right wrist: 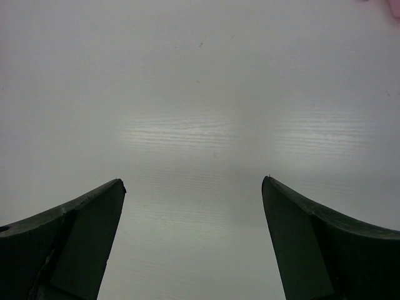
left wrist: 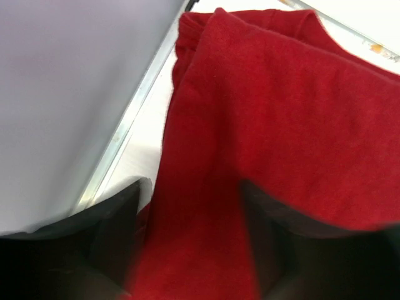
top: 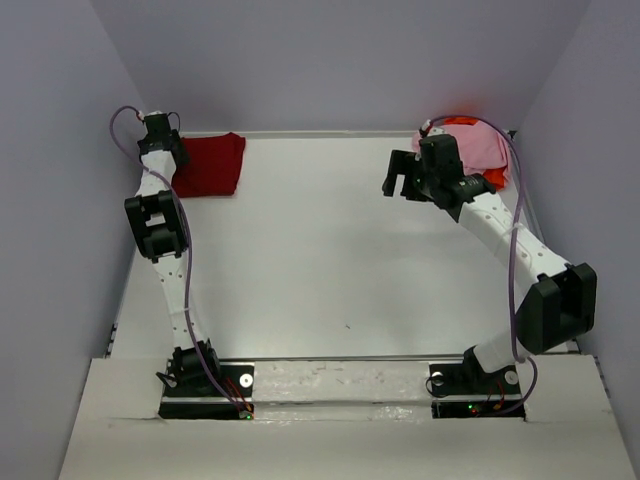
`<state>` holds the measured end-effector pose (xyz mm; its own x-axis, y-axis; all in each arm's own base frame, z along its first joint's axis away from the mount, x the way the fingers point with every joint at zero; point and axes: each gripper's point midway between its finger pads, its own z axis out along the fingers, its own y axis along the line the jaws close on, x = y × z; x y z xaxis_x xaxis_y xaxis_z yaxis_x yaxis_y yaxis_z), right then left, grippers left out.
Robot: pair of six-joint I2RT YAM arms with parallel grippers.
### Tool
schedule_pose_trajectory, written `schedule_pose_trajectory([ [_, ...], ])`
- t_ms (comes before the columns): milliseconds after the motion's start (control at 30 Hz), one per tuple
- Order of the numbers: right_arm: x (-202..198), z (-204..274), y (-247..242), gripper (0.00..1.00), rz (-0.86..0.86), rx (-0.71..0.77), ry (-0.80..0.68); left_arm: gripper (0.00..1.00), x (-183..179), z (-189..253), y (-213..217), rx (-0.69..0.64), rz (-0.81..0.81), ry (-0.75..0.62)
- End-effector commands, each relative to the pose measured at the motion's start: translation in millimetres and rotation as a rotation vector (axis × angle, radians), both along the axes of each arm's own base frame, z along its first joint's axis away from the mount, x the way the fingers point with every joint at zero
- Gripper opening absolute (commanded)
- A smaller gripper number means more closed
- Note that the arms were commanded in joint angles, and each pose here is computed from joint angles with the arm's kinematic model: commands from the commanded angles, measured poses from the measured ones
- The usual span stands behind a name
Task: Fold and stack the t-shirts
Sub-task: Neatly place the folded tshirt to the corner
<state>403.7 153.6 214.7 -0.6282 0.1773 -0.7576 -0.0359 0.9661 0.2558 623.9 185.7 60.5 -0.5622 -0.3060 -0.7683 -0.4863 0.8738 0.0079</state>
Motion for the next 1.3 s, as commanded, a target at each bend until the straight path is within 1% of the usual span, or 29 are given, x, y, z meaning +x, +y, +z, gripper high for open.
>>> schedule_pose_trajectory([
  [0,12.1,57.2,2.0,0.97,0.004,0.014,-0.143,0.89,0.0,101.6,17.0,0.104,0.037,-0.156],
  [33,13.3,63.0,3.0,0.97,0.012,0.015,-0.155,0.93,-1.8,115.6,16.7,0.115,0.032,-0.175],
  [67,13.9,67.4,3.6,0.97,0.016,0.015,-0.159,0.98,-5.9,147.7,16.1,0.139,0.022,-0.216],
  [100,14.9,77.2,3.6,0.98,0.016,0.02,-0.18,0.99,-8.9,166.1,15.3,0.149,0.019,-0.239],
  [133,14.7,82.3,2.7,0.98,0.012,0.022,-0.193,0.99,-12.1,183.8,14.3,0.156,0.018,-0.263],
  [167,13.3,91.7,0.8,0.98,0.007,0.026,-0.218,0.99,-20.9,219.9,11.2,0.164,0.016,-0.311],
  [267,10.5,108.6,-5.3,0.98,0.013,-0.002,-0.275,0.99,-36.4,266.3,-9.0,0.134,-0.038,-0.38],
  [300,6.3,120.9,-8.1,0.98,0.015,-0.003,-0.311,0.99,-52.2,302.0,-26.8,0.13,-0.067,-0.433],
  [333,4.2,126.7,-12.2,0.99,0.015,-0.024,-0.333,0.99,-58.9,312.5,-42.6,0.115,-0.111,-0.451],
  [367,1.4,130.0,-15.3,1.0,0.008,-0.027,-0.348,0.99,-67.0,303.3,-56.7,0.095,-0.142,-0.428],
  [400,-3.8,149.0,-18.2,1.0,0.02,-0.031,-0.418,0.99,-84.3,340.2,-89.4,0.095,-0.24,-0.502],
  [433,-6.7,146.9,-18.8,1.0,0.03,-0.037,-0.432,0.99,-91.6,322.1,-104.3,0.072,-0.277,-0.465],
  [467,-9.1,151.1,-21.4,1.0,0.023,-0.036,-0.455,0.99,-112.6,344.2,-121.9,0.061,-0.322,-0.511],
  [500,-14.6,164.7,-29.2,1.0,-0.011,-0.03,-0.504,0.99,-121.3,346.8,-144.8,0.02,-0.386,-0.53],
  [533,-17.2,164.0,-33.7,1.0,-0.029,-0.034,-0.513,0.99,-129.9,340.7,-154.9,-0.015,-0.403,-0.527],
  [567,-18.6,153.0,-39.4,1.0,-0.057,-0.045,-0.502,0.99,-149.1,328.4,-164.2,-0.048,-0.417,-0.52],
  [600,-20.4,150.2,-49.1,1.0,-0.103,-0.063,-0.505,0.99,-159.5,325.2,-176.7,-0.084,-0.457,-0.529],
  [633,-22.9,147.0,-53.7,1.0,-0.122,-0.07,-0.506,0.99,-168.1,316.4,-184.1,-0.115,-0.465,-0.532],
  [667,-28.6,149.7,-58.6,1.0,-0.136,-0.071,-0.522,0.99,-188.6,293.2,-188.9,-0.131,-0.471,-0.51],
  [700,-30.3,140.5,-59.2,1.0,-0.132,-0.078,-0.518,0.99,-194.2,293.8,-190.1,-0.118,-0.471,-0.541],
  [733,-33.1,139.6,-60.9,1.0,-0.128,-0.087,-0.525,0.99,-202.5,267.3,-188.2,-0.138,-0.442,-0.5],
  [767,-38.5,141.4,-62.4,1.0,-0.127,-0.08,-0.535,0.99,-214.3,275.6,-186.5,-0.129,-0.427,-0.53],
  [800,-41.1,132.6,-64.0,1.0,-0.126,-0.091,-0.519,0.99,-219.6,273.0,-185.5,-0.125,-0.419,-0.529],
  [867,-49.1,131.6,-67.5,1.0,-0.136,-0.078,-0.526,0.99,-230.8,268.3,-185.9,-0.111,-0.429,-0.526],
  [1000,-57.1,118.9,-70.3,1.0,-0.134,-0.08,-0.514,0.99,-241.5,267.4,-187.1,-0.098,-0.441,-0.534],
  [1267,-70.8,113.5,-71.3,1.0,-0.11,-0.073,-0.514,0.99,-253.0,265.9,-194.4,-0.105,-0.48,-0.556],
])
